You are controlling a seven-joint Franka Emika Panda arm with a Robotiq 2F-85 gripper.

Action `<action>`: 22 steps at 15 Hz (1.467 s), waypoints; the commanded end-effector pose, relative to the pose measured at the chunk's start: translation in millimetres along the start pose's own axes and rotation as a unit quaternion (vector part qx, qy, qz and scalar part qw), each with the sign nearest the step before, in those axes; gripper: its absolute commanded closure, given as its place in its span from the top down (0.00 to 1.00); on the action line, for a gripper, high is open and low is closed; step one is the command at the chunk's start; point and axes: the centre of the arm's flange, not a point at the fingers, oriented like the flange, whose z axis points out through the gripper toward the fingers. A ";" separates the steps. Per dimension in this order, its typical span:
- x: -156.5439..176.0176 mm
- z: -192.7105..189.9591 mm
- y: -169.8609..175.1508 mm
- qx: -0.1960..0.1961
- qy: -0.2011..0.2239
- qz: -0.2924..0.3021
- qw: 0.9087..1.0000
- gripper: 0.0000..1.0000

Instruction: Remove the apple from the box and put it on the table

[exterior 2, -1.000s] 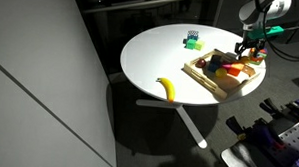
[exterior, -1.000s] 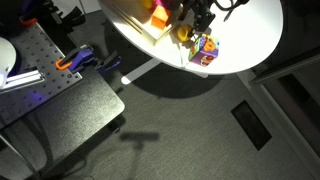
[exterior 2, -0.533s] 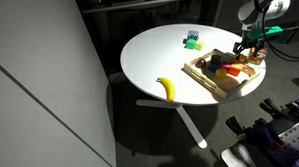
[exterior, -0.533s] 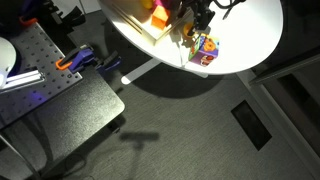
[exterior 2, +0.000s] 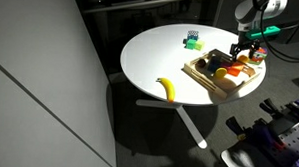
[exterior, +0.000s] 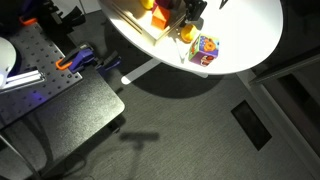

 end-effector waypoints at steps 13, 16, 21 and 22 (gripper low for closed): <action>-111.0 -66.8 -29.3 0.004 0.010 -0.132 0.991 1.00; -127.3 -78.1 -32.5 0.006 0.046 -0.140 0.989 1.00; -149.0 -92.4 -36.0 0.010 0.101 -0.145 0.984 1.00; -151.9 -94.2 -36.4 0.011 0.109 -0.145 0.983 1.00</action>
